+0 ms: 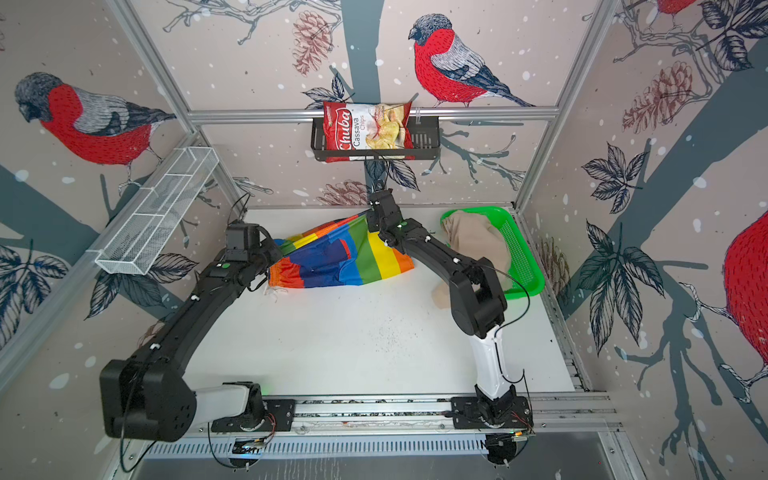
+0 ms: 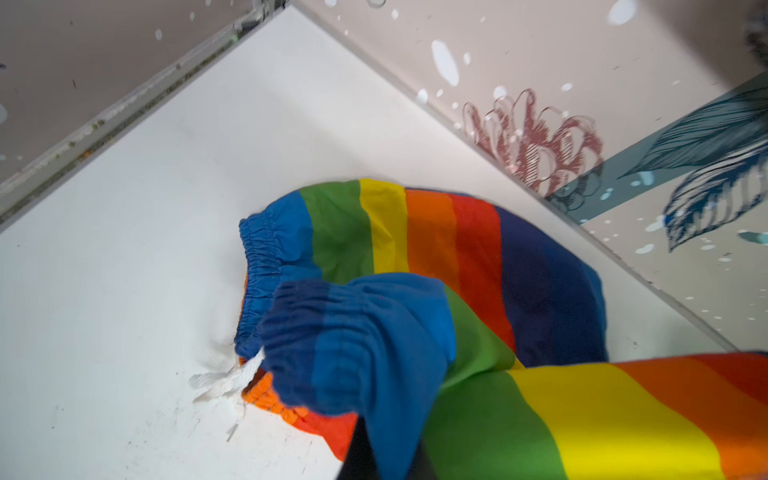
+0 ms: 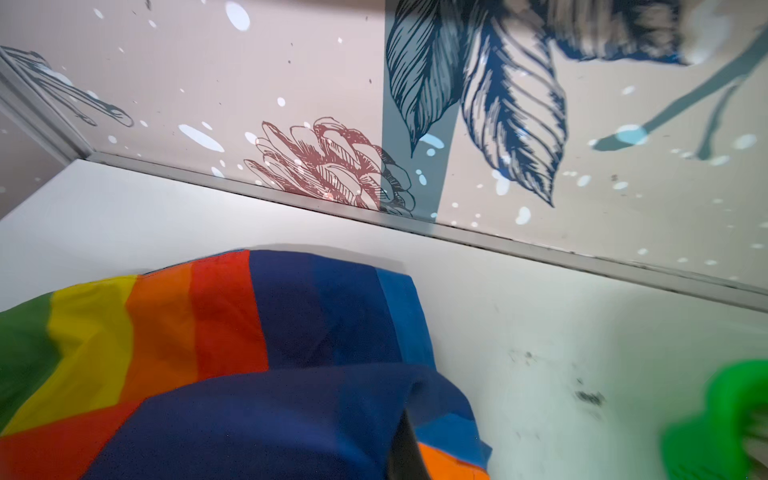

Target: Fold and stack the shorts

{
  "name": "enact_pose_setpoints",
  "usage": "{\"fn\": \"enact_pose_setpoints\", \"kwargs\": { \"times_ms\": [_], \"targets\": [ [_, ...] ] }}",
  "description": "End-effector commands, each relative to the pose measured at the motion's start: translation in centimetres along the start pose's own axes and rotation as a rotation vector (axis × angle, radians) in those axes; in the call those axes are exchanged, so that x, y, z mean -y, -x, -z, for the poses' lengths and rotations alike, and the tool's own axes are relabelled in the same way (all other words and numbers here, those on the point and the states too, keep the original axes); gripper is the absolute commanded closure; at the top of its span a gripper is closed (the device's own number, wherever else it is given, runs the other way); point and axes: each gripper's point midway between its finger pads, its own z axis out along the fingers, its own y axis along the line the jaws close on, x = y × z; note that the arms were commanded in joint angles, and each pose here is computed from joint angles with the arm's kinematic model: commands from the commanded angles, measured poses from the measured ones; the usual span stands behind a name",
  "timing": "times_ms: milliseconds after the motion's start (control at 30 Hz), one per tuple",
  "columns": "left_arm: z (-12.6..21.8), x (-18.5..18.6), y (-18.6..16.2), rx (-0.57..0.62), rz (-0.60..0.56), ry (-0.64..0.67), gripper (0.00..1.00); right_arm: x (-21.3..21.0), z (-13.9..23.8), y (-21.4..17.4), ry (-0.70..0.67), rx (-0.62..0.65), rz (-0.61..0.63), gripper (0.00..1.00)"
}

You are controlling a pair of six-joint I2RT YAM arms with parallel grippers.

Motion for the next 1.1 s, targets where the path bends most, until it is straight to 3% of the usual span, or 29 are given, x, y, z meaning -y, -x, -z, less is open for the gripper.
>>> {"fn": "enact_pose_setpoints", "kwargs": {
  "times_ms": [0, 167, 333, 533, 733, 867, 1067],
  "targets": [
    [-1.1, -4.6, -0.8, -0.012, -0.038, 0.225, 1.00, 3.3, -3.0, -0.3, -0.134, 0.013, -0.047, 1.00],
    [-4.1, -4.6, -3.9, -0.155, -0.048, 0.227, 1.00, 3.0, -6.3, -6.2, -0.112, -0.112, -0.070, 1.00],
    [-6.0, -5.6, -7.1, -0.238, -0.066, 0.259, 1.00, 4.6, -5.7, -10.9, -0.115, -0.197, -0.147, 1.00],
    [-6.1, -4.9, -11.9, -0.309, -0.099, 0.228, 1.00, 6.7, -0.6, -17.1, -0.150, -0.290, -0.248, 1.00],
    [-4.4, -3.1, -17.5, -0.412, -0.147, 0.157, 1.00, 9.3, 7.6, -20.9, -0.213, -0.338, -0.334, 1.00],
    [-2.2, -2.0, -17.5, -0.406, -0.137, 0.094, 1.00, 10.9, 12.5, -19.3, -0.246, -0.286, -0.377, 1.00],
    [2.7, 3.1, -9.2, -0.214, -0.142, -0.047, 1.00, 12.1, 19.4, -9.6, -0.254, -0.067, -0.396, 1.00]
  ]
}}
